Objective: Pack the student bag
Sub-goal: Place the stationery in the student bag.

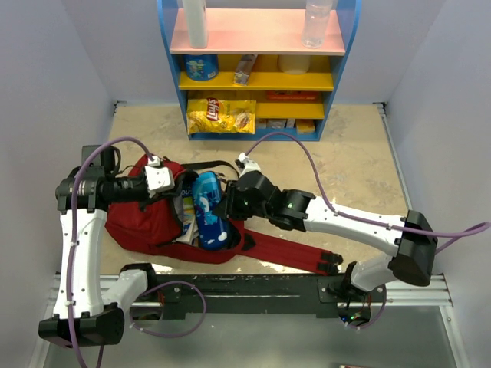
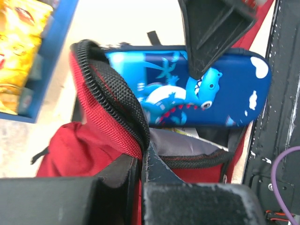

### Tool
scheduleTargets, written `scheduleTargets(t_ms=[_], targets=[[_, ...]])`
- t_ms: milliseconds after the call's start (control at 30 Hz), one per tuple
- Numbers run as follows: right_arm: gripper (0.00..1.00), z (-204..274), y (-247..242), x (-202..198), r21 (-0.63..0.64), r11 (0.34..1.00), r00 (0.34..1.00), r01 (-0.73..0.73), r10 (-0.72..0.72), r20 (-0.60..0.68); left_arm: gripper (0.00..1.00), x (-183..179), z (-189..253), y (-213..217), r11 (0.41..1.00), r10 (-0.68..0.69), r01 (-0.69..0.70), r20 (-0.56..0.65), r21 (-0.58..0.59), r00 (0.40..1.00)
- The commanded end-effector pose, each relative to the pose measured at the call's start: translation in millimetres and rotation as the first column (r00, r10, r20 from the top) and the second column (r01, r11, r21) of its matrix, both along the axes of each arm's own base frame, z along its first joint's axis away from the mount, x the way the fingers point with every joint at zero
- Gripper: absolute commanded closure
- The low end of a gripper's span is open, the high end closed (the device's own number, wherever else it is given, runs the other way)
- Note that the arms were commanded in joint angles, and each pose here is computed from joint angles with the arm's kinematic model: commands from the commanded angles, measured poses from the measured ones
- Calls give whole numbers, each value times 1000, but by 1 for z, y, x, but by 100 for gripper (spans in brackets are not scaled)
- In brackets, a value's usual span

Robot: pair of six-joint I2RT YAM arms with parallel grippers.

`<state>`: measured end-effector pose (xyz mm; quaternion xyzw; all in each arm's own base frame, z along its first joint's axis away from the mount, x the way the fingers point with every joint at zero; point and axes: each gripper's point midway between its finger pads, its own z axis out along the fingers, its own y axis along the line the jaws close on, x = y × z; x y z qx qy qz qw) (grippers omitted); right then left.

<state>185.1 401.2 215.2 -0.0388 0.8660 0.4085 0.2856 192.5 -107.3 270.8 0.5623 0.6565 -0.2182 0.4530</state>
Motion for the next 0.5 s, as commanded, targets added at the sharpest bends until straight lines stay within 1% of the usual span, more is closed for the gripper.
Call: scheduleTargets(t_ms=[0, 100, 200, 233, 267, 333, 367, 433, 467], targets=[[100, -29, -44, 13, -193, 968, 987, 159, -156, 35, 100, -8, 79, -27, 980, -96, 137, 256, -146, 962], [100, -46, -58, 9, -264, 948, 983, 181, -178, 35, 100, -13, 90, -30, 974, -111, 159, 274, -161, 955], [100, -58, -77, 8, -360, 908, 977, 214, -198, 83, 100, -16, 90, -31, 972, -121, 171, 280, -161, 952], [100, -57, -92, 14, -417, 871, 965, 260, -219, 143, 100, -16, 87, -31, 973, -123, 170, 271, -158, 955], [100, -57, -98, 13, -446, 852, 961, 274, -222, 166, 100, -17, 83, -30, 974, -122, 166, 258, -155, 958], [100, -56, -104, 11, -504, 820, 960, 271, -191, 205, 100, -16, 76, -29, 975, -128, 168, 248, -146, 960], [100, -52, -107, 14, -524, 797, 950, 300, -198, 243, 100, -17, 73, -29, 976, -129, 167, 241, -144, 962], [100, -45, -100, 4, -569, 771, 950, 285, -145, 278, 100, -17, 67, -29, 975, -130, 165, 224, -147, 966], [100, -54, -96, 4, -610, 738, 947, 287, -125, 295, 100, -16, 65, -29, 975, -133, 167, 217, -149, 967]])
